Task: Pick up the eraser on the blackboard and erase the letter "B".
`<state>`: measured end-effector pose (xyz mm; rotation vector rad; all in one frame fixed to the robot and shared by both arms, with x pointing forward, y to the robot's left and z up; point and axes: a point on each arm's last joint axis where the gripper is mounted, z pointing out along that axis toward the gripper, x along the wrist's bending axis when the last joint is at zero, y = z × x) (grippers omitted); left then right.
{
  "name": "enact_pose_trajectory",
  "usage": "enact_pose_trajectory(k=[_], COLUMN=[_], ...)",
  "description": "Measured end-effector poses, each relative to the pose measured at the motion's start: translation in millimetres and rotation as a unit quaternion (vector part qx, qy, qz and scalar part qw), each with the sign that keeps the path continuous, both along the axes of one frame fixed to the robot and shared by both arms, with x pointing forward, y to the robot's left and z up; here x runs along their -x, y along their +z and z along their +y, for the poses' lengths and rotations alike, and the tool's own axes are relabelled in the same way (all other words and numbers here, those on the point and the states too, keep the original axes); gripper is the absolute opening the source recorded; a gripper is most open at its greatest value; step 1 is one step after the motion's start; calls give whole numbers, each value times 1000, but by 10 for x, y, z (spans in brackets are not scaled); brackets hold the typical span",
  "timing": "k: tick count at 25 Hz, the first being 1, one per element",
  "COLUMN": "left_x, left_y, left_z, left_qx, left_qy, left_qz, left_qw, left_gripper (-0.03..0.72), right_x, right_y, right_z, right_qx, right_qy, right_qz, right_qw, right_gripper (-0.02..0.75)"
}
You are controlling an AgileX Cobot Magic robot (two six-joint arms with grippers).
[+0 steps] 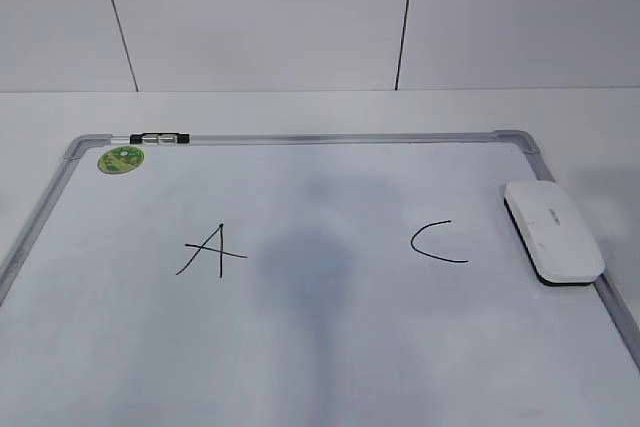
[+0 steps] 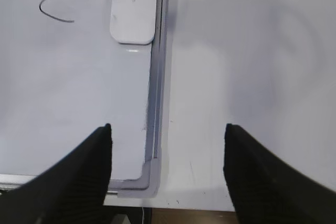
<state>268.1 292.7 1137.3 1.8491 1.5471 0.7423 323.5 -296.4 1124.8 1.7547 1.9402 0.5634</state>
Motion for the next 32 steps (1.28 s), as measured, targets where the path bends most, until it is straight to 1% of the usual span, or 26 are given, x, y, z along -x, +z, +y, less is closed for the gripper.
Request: enact_pose_trajectory(k=[5, 9, 12, 14, 17, 21, 24, 27, 32], left_x=[289, 438, 500, 494, 465, 433, 415, 394, 376], left_y=[16, 11, -42, -162, -373, -586, -701, -776, -775], left_z=[3, 4, 4, -1, -31, -64, -67, -70, -69], left_qx=[-1, 0, 0, 2, 16, 34, 37, 39, 42], left_qy=[0, 0, 0, -1, -11, -20, -20, -20, -18], left_qz=[-59, -89, -98, -87, -67, -64, -59, -52, -73], left_qw=[998, 996, 995, 996, 998, 997, 997, 998, 996], left_gripper=[210, 210, 210, 210, 211, 211, 211, 211, 211], right_x=[130, 175, 194, 222, 287, 427, 558, 689, 830], right_y=[-311, -545, -712, -775, -760, -713, -682, -715, -733], right_z=[-11, -14, -10, 0, 26, 57, 52, 41, 30], right_qx=[6, 6, 4, -1, -13, -36, -38, -36, -39], right_qy=[5, 8, 9, 14, 29, 41, 48, 53, 55], right_qz=[26, 21, 29, 28, 5, -40, -81, -117, -173], right_qw=[1000, 1000, 1000, 1000, 999, 998, 995, 991, 983], right_gripper=[498, 496, 496, 496, 496, 496, 496, 496, 495])
